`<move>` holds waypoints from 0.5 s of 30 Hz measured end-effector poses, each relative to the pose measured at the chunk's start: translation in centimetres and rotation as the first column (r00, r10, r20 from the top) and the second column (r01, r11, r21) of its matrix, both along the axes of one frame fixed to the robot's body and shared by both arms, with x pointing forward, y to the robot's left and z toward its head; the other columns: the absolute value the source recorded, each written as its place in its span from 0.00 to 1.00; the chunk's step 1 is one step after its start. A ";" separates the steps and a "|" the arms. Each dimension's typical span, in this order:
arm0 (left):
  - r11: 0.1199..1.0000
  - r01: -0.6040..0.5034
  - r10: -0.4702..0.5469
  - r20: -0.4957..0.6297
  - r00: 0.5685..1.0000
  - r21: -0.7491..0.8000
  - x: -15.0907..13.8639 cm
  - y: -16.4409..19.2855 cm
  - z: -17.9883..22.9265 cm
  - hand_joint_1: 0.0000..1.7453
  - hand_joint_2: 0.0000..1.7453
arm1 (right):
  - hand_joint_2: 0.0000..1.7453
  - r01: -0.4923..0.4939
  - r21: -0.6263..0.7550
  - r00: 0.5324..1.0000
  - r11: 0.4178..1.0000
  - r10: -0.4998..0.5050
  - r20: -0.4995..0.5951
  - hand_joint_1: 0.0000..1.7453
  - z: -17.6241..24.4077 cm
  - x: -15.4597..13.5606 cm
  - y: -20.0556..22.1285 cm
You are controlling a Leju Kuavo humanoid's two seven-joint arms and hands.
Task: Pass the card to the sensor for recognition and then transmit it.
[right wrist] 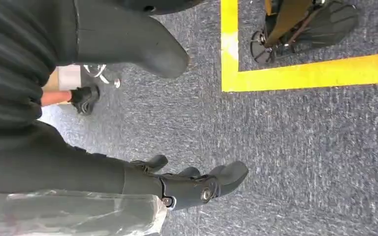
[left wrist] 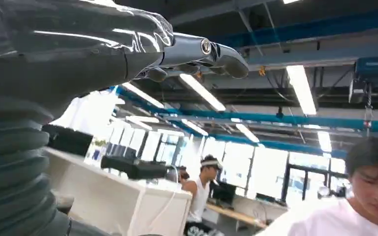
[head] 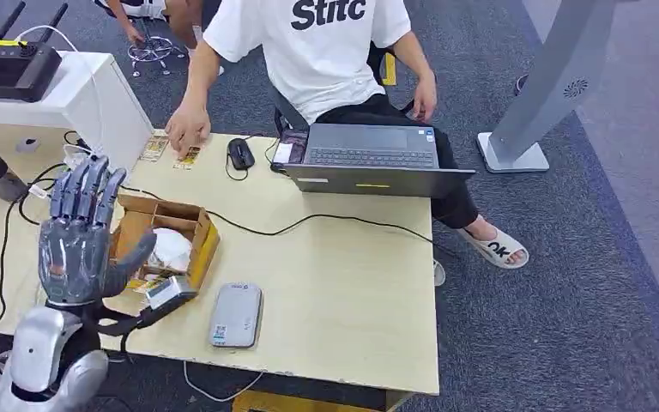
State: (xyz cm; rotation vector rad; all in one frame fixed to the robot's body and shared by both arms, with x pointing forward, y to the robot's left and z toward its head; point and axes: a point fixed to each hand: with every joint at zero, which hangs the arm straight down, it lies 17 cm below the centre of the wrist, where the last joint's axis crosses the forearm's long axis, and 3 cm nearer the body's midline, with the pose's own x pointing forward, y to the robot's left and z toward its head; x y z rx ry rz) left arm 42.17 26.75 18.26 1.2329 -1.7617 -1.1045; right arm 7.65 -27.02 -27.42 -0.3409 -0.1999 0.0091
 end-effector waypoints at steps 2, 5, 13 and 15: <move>0.999 0.026 -0.027 -0.049 0.998 -0.020 -1.9 -0.6 -1.1 0.00 1.00 | 1.00 0.012 -0.001 1.000 1.000 -0.012 0.000 0.00 0.0 -0.1 -0.1; 0.998 0.057 -0.061 -0.105 0.993 -0.037 -4.7 -1.0 -2.3 0.00 1.00 | 1.00 0.023 -0.007 1.000 1.000 -0.023 0.004 0.00 0.0 -0.2 -0.1; 0.997 0.076 -0.079 -0.295 0.952 -0.022 -9.5 0.0 -5.9 0.00 1.00 | 1.00 0.043 -0.004 0.999 0.999 -0.043 0.012 0.00 0.0 -0.3 -0.1; 0.998 0.069 -0.070 -0.327 0.943 -0.016 -10.1 0.4 -6.7 0.00 1.00 | 1.00 0.048 -0.001 0.999 0.999 -0.048 0.011 0.00 0.0 -0.3 -0.1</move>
